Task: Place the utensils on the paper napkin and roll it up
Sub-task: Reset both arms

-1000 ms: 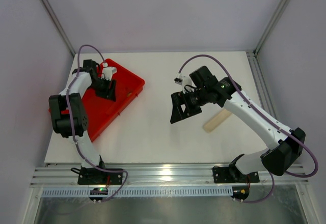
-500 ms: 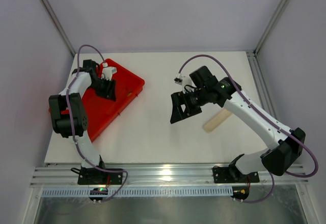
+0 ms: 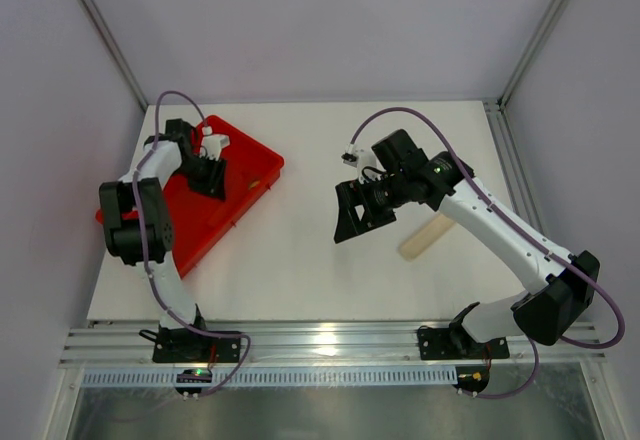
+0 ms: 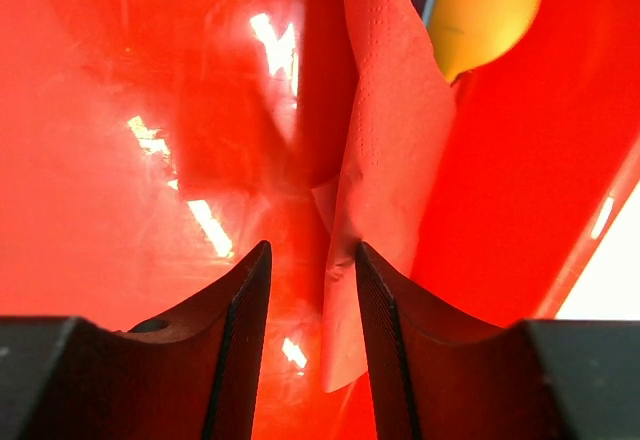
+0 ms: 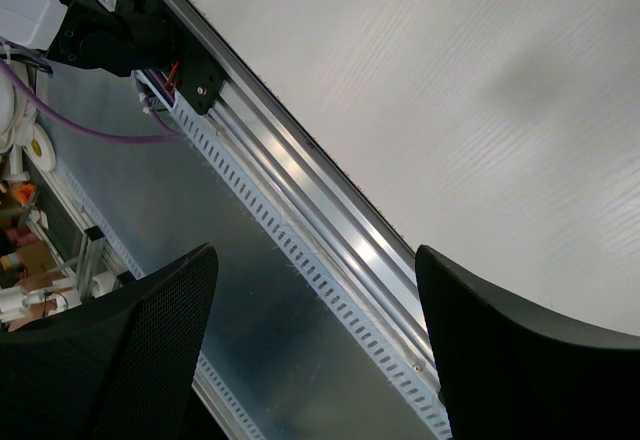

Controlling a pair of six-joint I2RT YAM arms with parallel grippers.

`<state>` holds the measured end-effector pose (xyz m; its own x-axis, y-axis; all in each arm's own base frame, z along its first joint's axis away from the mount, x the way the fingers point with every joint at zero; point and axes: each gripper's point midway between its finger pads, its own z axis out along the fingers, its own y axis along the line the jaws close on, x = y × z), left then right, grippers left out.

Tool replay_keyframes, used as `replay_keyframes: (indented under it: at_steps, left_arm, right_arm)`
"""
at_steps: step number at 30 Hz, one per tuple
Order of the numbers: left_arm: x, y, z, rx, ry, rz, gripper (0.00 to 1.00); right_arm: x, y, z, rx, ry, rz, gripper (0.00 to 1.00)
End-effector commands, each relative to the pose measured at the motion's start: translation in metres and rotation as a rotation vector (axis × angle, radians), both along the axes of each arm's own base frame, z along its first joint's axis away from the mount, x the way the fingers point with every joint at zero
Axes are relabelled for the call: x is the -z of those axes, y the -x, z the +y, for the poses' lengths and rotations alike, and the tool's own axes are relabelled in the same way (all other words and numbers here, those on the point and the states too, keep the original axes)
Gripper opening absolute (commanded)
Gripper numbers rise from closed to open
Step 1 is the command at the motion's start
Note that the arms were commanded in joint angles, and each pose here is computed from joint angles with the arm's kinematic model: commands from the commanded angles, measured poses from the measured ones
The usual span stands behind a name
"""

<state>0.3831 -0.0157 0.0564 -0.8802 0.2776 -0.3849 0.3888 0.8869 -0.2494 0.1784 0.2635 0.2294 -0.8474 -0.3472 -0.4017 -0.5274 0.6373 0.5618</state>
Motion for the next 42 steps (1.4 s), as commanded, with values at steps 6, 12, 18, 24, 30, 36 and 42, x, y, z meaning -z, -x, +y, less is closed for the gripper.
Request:
replay_keyframes:
  at_steps: [6, 12, 18, 24, 30, 36, 42]
  left_arm:
    - [0.011, -0.014, 0.011, -0.045, -0.044, 0.001, 0.38]
    - [0.02, -0.019, 0.015, -0.058, -0.067, 0.008, 0.38]
    - [0.022, -0.021, 0.01, -0.051, -0.061, -0.005, 0.38]
    - [0.028, -0.02, 0.0, -0.035, -0.056, 0.003, 0.38]
    - [0.019, -0.024, 0.004, -0.052, -0.081, -0.027, 0.4]
    - [0.009, -0.027, 0.008, -0.069, -0.103, -0.051, 0.44]
    - [0.0, -0.031, 0.015, -0.131, -0.117, -0.113, 0.51]
  right_arm:
    - [-0.003, -0.001, 0.003, -0.014, -0.018, -0.008, 0.83]
    - [-0.003, -0.003, 0.005, -0.015, -0.017, -0.008, 0.83]
    - [-0.003, -0.005, 0.005, -0.014, -0.014, -0.007, 0.83]
    - [-0.003, -0.005, 0.006, -0.015, -0.014, -0.001, 0.83]
    - [-0.003, -0.004, 0.006, -0.012, -0.014, -0.004, 0.83]
    - [-0.004, -0.003, 0.005, -0.013, -0.017, -0.006, 0.83]
    - [-0.006, -0.003, 0.005, -0.014, -0.02, -0.015, 0.83]
